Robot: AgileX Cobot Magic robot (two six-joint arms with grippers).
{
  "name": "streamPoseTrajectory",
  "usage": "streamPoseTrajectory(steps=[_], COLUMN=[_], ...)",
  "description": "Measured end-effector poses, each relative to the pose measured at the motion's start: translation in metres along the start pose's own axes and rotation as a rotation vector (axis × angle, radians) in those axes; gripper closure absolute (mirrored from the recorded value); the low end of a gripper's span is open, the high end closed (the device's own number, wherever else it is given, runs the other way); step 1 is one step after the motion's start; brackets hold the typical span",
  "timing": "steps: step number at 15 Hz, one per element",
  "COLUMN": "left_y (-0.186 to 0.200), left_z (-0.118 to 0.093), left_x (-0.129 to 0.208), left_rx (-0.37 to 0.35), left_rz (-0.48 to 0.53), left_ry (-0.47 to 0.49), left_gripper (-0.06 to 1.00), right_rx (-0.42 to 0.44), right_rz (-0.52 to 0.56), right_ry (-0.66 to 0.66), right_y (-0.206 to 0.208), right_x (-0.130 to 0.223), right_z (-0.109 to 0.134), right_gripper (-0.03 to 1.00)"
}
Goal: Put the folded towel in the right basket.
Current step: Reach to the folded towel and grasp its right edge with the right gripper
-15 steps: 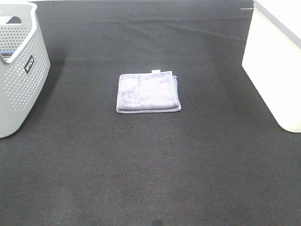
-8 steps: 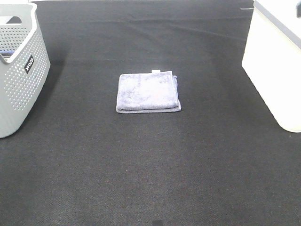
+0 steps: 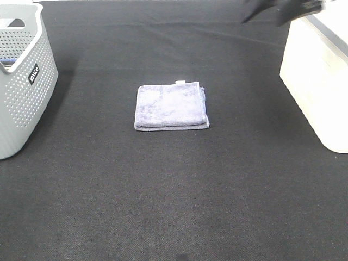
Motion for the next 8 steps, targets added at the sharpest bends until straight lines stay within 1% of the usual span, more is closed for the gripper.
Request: streamPoseTrajectory(steps=[2, 5, 7, 8], left_y=[0.0, 0.0, 0.0, 0.0], left_z=[0.0, 0.0, 0.0, 0.0], left_x=[0.0, 0.0, 0.0, 0.0], left_rx=[0.0, 0.0, 0.0, 0.0], left_rz=[0.0, 0.0, 0.0, 0.0], left_ry=[0.0, 0.0, 0.0, 0.0], left_gripper=[-0.02, -0.02, -0.02, -0.02], right_rx=[-0.019, -0.045, -0.07, -0.087], right_rz=[0.061, 0.218, 0.309, 0.35], right_ry=[0.012, -0.006, -0.063, -0.099], right_y=[-0.033, -0.082, -0.107, -0.126], right_x=[-0.008, -0.003, 0.0, 0.004], right_z=[0.004, -0.003, -0.005, -0.007], right_gripper=[0.24, 0.24, 0.24, 0.24])
Point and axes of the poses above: a point on each arm's last joint axis where the gripper is mounted, y pointing back along that axis away from the gripper, z along the wrist's bending axis when the last joint is at zero, x = y × z, the point moved 5 cm from there along -y, pointing out along that axis toward the gripper, and after that the axes turned 9 degrees about -y, right-handed, at the moved point
